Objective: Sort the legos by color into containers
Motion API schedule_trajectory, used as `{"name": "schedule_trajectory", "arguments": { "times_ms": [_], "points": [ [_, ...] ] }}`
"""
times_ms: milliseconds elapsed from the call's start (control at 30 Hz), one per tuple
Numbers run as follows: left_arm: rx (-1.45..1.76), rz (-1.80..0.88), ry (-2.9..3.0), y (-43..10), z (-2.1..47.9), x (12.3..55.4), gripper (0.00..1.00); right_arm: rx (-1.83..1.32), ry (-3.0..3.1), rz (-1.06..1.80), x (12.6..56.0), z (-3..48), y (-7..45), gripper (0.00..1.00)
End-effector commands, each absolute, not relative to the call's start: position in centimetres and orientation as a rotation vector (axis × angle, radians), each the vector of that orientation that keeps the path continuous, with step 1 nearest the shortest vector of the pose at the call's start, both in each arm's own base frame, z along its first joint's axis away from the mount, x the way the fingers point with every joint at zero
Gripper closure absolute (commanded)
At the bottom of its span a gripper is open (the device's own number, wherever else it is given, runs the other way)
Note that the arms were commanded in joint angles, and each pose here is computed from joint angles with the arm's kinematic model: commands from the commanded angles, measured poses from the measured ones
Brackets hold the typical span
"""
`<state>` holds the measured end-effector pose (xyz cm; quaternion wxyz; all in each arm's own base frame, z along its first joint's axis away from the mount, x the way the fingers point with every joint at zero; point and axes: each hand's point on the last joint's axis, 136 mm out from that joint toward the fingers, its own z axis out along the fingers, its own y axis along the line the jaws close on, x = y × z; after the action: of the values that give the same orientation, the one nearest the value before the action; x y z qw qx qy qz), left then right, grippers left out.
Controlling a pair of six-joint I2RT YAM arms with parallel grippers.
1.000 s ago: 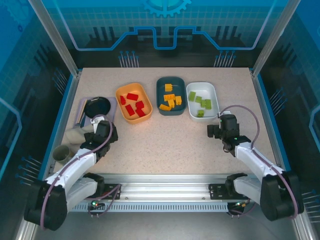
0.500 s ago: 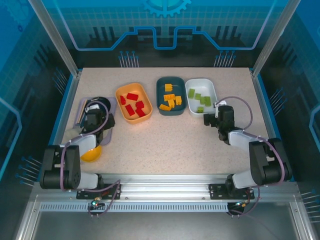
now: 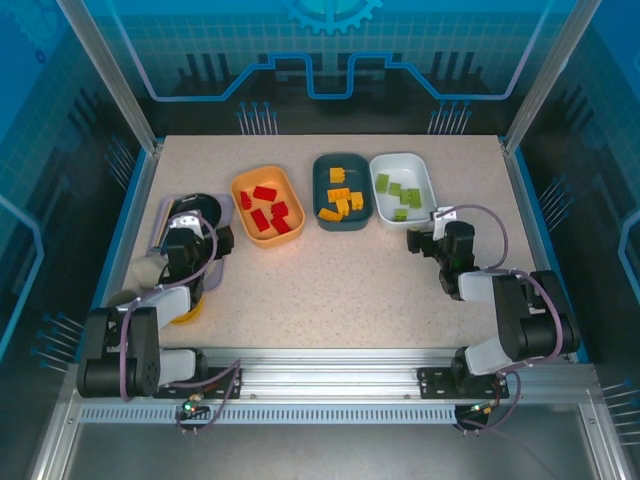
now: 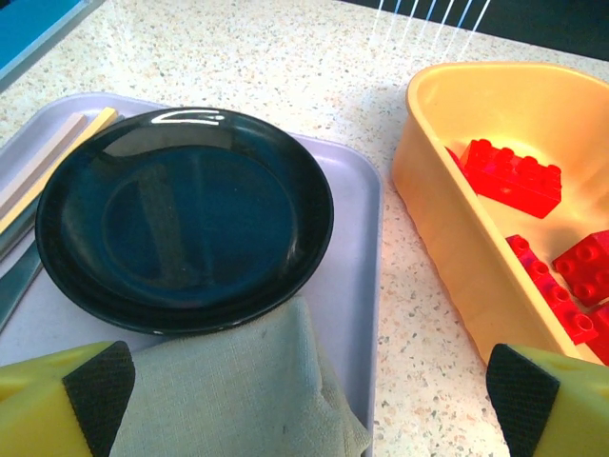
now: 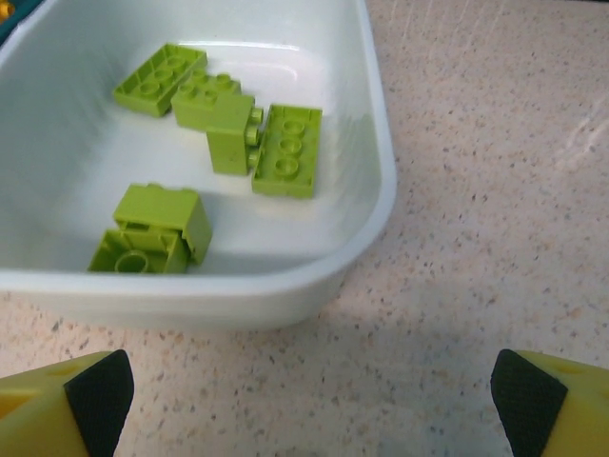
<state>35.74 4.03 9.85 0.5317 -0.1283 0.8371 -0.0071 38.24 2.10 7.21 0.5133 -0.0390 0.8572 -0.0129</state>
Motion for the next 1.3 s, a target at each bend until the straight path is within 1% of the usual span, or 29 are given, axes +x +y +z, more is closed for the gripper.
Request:
{"name": "schedule_trajectory", "arguments": {
  "times_ms": [0,100,367,467,567,667,833,967,1267],
  "points": [
    [-0.240,0.023,1.947,4.1,11.7,36.9,0.01,-0.112,1.966,-0.026,39.6,9.4,2.3,0.00],
    [-0.289,-0.010,1.969,5.1,11.3,37.1,0.01,-0.111,1.957,-0.029,39.6,9.5,2.4,0.00],
    [-0.247,-0.043,1.983,4.4,11.4,37.3,0.01,-0.113,1.961,-0.028,39.6,9.4,2.4,0.00],
    [-0.279,-0.118,1.960,3.4,12.6,38.1,0.01,-0.112,1.961,-0.029,39.6,9.4,2.4,0.00],
    [-0.265,-0.102,1.964,2.8,12.5,38.9,0.01,-0.113,1.960,-0.029,39.6,9.4,2.4,0.00],
    [-0.279,-0.088,1.967,3.0,10.5,38.9,0.01,-0.113,1.958,-0.027,39.7,9.5,2.4,0.00],
    [-0.176,-0.038,1.901,1.1,9.7,38.4,0.01,-0.114,1.962,-0.027,39.6,9.4,2.4,0.00],
    [-0.217,0.046,1.930,1.8,9.3,39.2,0.01,-0.115,1.962,-0.027,39.6,9.5,2.4,0.00],
    [-0.222,0.048,1.937,1.8,9.2,39.2,0.01,-0.114,1.962,-0.028,39.6,9.4,2.4,0.00]
  ]
}}
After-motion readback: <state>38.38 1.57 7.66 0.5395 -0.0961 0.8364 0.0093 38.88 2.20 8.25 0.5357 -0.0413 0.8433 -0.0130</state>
